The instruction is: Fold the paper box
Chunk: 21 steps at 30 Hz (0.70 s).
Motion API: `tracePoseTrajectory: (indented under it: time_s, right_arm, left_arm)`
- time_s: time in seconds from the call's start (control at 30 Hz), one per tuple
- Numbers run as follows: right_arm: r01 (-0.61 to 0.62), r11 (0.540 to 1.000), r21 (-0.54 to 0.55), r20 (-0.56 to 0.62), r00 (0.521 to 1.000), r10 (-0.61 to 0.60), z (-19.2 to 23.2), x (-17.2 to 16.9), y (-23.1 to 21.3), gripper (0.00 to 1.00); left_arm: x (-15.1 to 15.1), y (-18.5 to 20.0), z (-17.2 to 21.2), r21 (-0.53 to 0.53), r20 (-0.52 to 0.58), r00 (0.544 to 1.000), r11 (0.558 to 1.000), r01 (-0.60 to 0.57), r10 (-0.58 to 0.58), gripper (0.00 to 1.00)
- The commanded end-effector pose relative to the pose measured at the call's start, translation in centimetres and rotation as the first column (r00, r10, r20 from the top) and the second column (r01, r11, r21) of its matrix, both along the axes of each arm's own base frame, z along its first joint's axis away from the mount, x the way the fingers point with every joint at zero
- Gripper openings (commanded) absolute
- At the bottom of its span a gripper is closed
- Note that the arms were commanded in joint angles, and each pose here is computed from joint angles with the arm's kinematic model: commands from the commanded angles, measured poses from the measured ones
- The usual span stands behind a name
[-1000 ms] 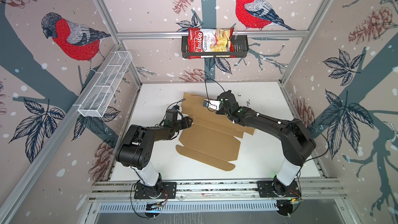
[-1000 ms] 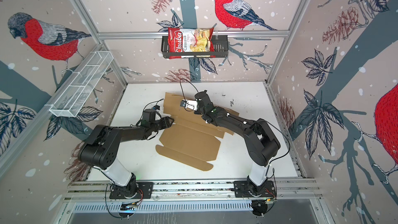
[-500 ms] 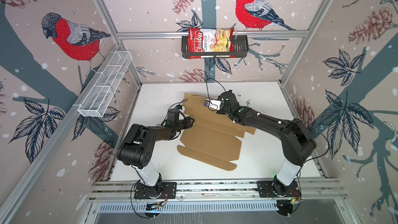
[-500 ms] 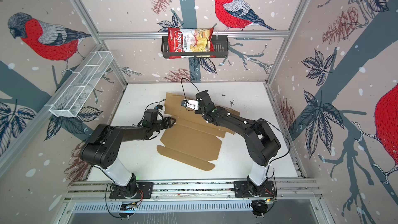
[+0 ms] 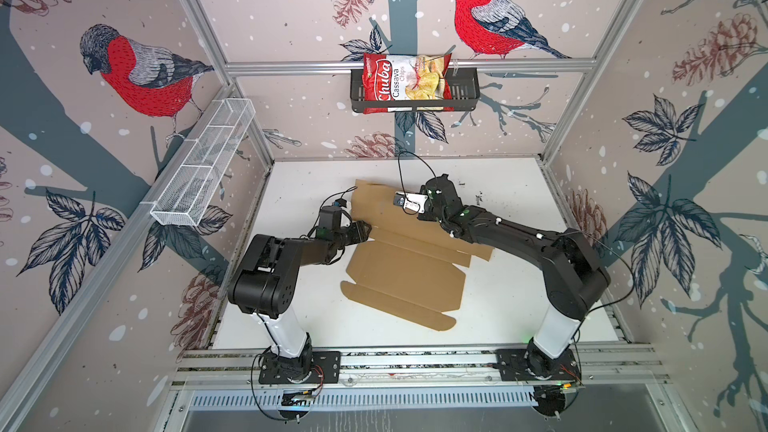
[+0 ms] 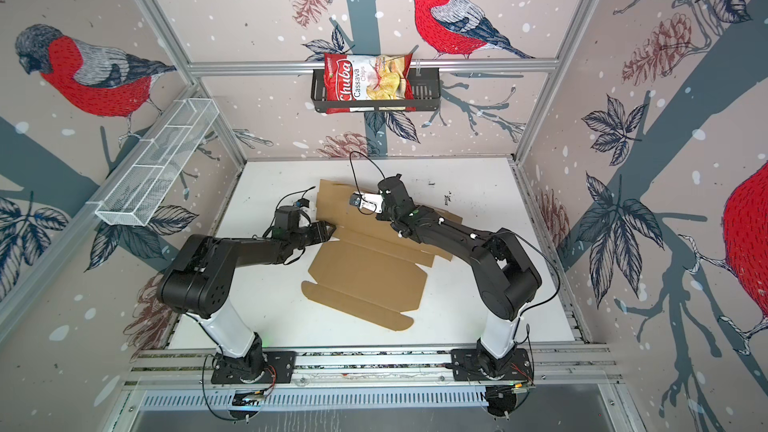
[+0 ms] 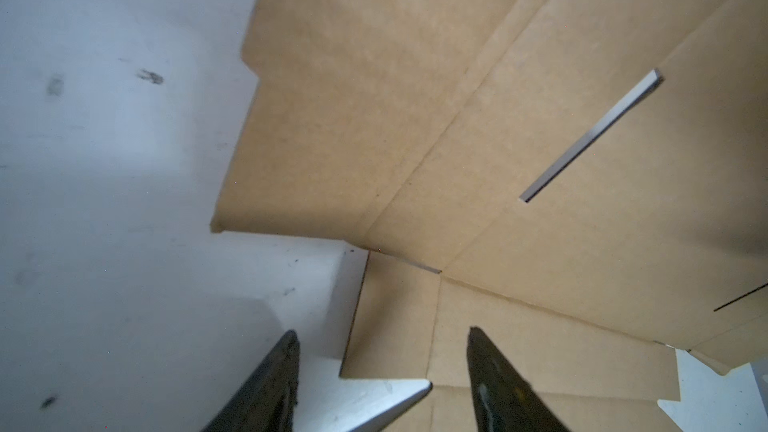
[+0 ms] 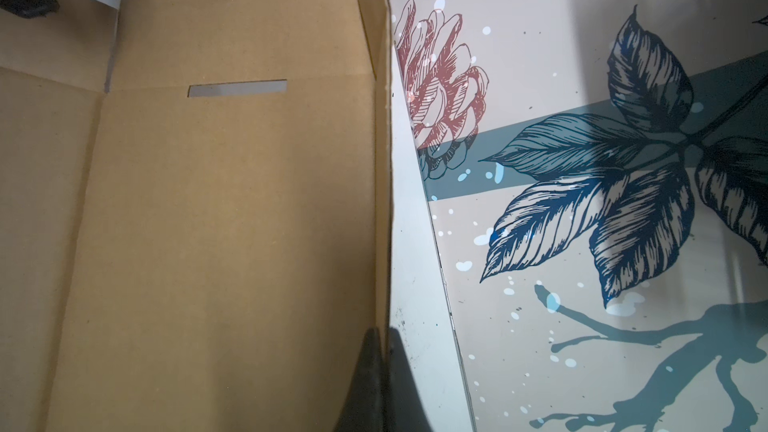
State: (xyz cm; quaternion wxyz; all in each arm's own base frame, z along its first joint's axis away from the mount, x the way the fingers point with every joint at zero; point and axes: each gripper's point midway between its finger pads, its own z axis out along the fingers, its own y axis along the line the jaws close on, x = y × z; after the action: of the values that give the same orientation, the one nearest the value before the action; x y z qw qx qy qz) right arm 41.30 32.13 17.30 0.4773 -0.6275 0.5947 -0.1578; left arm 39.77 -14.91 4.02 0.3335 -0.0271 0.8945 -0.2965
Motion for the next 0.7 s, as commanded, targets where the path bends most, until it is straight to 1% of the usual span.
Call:
tracePoseTrajectory:
  time_s: [0.0, 0.13, 0.3, 0.43, 0.67]
  right_arm:
    - [-0.007, 1.000, 0.028, 0.002, 1.000, 0.007, 0.4, 0.0, 0.5, 0.00]
    - [-0.007, 1.000, 0.028, 0.002, 1.000, 0.007, 0.4, -0.1, 0.4, 0.00]
    - [0.001, 1.000, 0.025, 0.001, 1.000, -0.001, 0.3, 0.1, 0.2, 0.00]
    - [-0.001, 1.000, 0.026, 0.004, 1.000, 0.001, 0.4, 0.1, 0.2, 0.00]
    - [0.000, 1.000, 0.028, 0.003, 1.000, 0.000, 0.4, 0.1, 0.6, 0.00]
  left_arm:
    - [0.8, -1.6, 0.8, -0.053, 0.040, 0.998, 0.997, 0.048, -0.045, 0.64]
    - [0.7, -2.5, 0.4, -0.070, 0.032, 0.997, 0.994, 0.078, -0.076, 0.60]
    - [0.0, -4.3, 1.7, -0.078, 0.051, 0.990, 0.987, 0.138, -0.135, 0.52]
    - [-0.5, -4.3, 2.3, -0.049, 0.054, 0.988, 0.988, 0.145, -0.143, 0.46]
    - [-0.9, -5.2, 1.6, -0.021, 0.027, 0.987, 0.987, 0.156, -0.156, 0.40]
